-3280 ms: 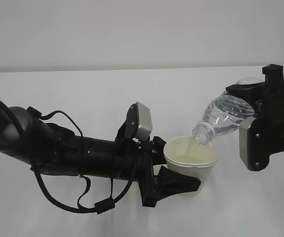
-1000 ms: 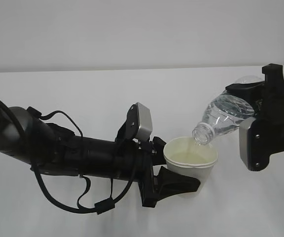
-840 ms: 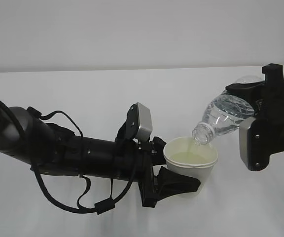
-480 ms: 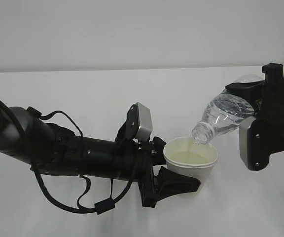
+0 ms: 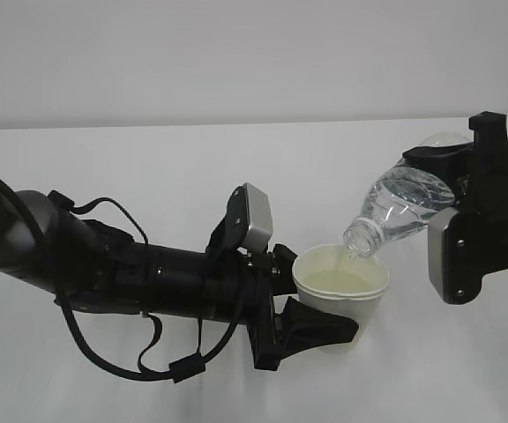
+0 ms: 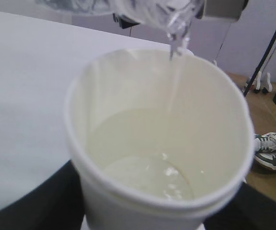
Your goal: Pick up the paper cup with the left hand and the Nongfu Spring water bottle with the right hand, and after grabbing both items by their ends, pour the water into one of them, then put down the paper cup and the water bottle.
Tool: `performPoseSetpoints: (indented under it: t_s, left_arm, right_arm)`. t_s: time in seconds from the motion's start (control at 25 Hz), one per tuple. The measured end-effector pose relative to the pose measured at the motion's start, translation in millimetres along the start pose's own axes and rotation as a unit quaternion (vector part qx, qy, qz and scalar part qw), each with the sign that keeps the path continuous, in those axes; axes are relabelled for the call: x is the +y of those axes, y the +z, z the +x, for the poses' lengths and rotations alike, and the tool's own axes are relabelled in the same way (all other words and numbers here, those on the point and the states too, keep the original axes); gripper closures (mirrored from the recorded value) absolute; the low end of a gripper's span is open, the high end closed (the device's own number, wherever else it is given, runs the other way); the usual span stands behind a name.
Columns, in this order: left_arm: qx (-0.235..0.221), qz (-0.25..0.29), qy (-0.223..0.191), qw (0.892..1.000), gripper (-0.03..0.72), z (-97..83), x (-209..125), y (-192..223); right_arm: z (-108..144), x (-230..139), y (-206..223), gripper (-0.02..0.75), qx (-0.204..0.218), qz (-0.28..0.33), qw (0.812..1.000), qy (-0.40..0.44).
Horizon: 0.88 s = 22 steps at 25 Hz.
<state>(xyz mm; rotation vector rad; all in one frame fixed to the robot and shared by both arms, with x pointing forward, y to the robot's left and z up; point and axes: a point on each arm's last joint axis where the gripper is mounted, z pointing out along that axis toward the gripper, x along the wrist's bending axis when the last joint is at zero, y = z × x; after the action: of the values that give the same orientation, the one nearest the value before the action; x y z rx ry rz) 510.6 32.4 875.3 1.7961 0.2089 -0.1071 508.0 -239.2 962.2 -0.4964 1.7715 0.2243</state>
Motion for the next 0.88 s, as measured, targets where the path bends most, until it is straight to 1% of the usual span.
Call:
performPoseSetpoints:
  t_s: [0.88]
  left_arm:
    - [0.0,0.001,0.0,1.0,0.211,0.0,-0.2,0.0]
  right_arm:
    - [-0.2,0.0,0.0,0.382,-0.001,0.0,1.0,-0.005]
